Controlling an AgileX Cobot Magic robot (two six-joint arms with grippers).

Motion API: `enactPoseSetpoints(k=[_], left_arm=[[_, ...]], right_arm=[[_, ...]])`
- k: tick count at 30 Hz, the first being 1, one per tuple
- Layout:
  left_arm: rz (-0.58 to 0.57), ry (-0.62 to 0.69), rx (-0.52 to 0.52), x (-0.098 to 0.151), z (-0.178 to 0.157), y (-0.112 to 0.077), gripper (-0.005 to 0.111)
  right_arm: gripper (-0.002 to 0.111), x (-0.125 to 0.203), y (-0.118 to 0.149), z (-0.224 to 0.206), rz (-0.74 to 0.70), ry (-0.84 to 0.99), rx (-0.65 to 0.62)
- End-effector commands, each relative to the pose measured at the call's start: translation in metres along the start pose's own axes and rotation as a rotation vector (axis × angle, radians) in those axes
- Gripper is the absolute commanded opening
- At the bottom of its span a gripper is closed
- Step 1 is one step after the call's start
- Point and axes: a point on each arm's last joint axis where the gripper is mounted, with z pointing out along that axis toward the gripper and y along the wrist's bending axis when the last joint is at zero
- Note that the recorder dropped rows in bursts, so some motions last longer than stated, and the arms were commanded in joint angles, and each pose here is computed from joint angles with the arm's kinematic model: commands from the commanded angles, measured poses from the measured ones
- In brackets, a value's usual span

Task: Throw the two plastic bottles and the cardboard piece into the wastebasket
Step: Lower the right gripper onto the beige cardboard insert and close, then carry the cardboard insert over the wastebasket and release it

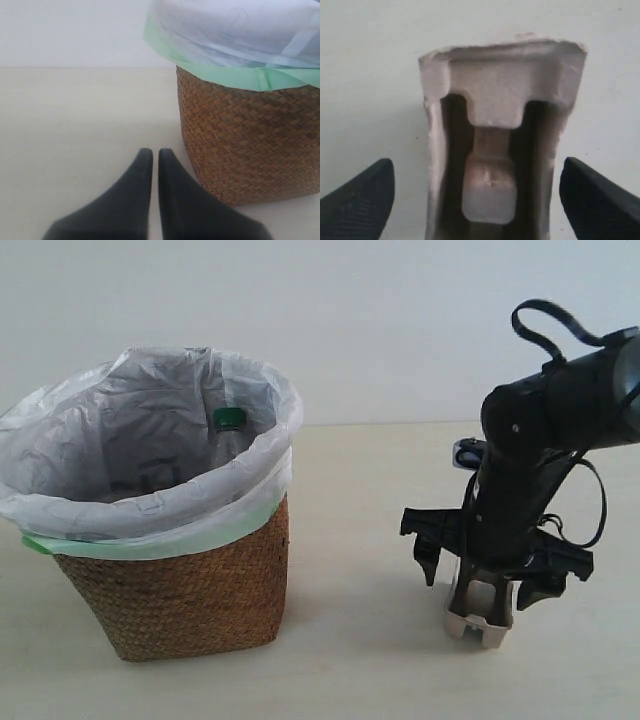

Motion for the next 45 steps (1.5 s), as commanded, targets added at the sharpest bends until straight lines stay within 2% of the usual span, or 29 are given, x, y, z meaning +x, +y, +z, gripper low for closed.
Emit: enactPoseSetpoints(k=[1, 3, 10, 15, 20, 21, 23, 24, 26, 28, 30, 32, 35, 37, 38, 39, 40, 42, 45], left_arm=[[0.002, -0.005, 0.008, 0.001, 0.0, 0.0, 0.004], [0.002, -0.005, 0.008, 0.001, 0.0, 0.0, 0.004], [0.002, -0.005, 0.008, 0.001, 0.0, 0.0, 0.004], [0.002, -0.005, 0.008, 0.001, 0.0, 0.0, 0.004], [0.002, -0.005, 0.008, 0.001, 0.0, 0.0, 0.004], [0.002, -0.005, 0.008, 0.001, 0.0, 0.0, 0.004], [0.002, -0.005, 0.008, 0.001, 0.0, 0.0, 0.004], [0.002, -0.005, 0.008, 0.001, 0.0, 0.0, 0.004], [0.002, -0.005, 0.008, 0.001, 0.0, 0.0, 0.004], [0.002, -0.005, 0.008, 0.001, 0.0, 0.0, 0.004], [0.002, -0.005, 0.008, 0.001, 0.0, 0.0, 0.004], [0.002, -0.005, 0.008, 0.001, 0.0, 0.0, 0.004], [0.002, -0.005, 0.008, 0.001, 0.0, 0.0, 0.004], [0.002, -0.005, 0.008, 0.001, 0.0, 0.0, 0.004], [0.002, -0.005, 0.008, 0.001, 0.0, 0.0, 0.004], [0.002, -0.005, 0.008, 0.001, 0.0, 0.0, 0.004], [0.002, -0.005, 0.008, 0.001, 0.0, 0.0, 0.004], [0.002, -0.005, 0.008, 0.001, 0.0, 0.0, 0.004], [0.002, -0.005, 0.008, 0.001, 0.0, 0.0, 0.004]], right_arm=[[0.078, -0.001, 0.0, 0.02, -0.016, 0.011, 0.0], [0.067, -0.002, 0.001, 0.023, -0.022, 0.001, -0.01], [0.0, -0.007, 0.001, 0.023, -0.107, -0.048, -0.009], [0.0, -0.007, 0.0, 0.008, -0.152, -0.068, -0.015], [0.0, -0.015, 0.003, -0.07, -0.147, -0.237, -0.157], [0.0, -0.017, 0.005, -0.088, -0.157, -0.271, -0.203], [0.0, -0.019, 0.014, -0.143, -0.155, -0.356, -0.376], [0.0, -0.017, 0.019, -0.178, -0.151, -0.397, -0.501], [0.0, -0.015, 0.028, -0.214, -0.169, -0.423, -0.668], [0.0, -0.011, 0.038, -0.241, -0.211, -0.406, -0.809], [0.0, -0.01, 0.04, -0.248, -0.218, -0.396, -0.84], [0.0, -0.009, 0.039, -0.247, -0.265, -0.396, -0.817], [0.0, -0.011, 0.032, -0.239, -0.352, -0.431, -0.683], [0.0, -0.017, 0.018, -0.231, -0.372, -0.454, -0.49], [0.0, -0.024, -0.002, -0.223, -0.315, -0.462, -0.246], [0.0, -0.028, -0.019, -0.221, -0.245, -0.468, -0.058], [0.0, -0.03, -0.031, -0.223, -0.217, -0.485, 0.07], [0.0, -0.033, -0.043, -0.228, -0.21, -0.514, 0.208], [0.0, -0.034, -0.047, -0.232, -0.207, -0.525, 0.258]])
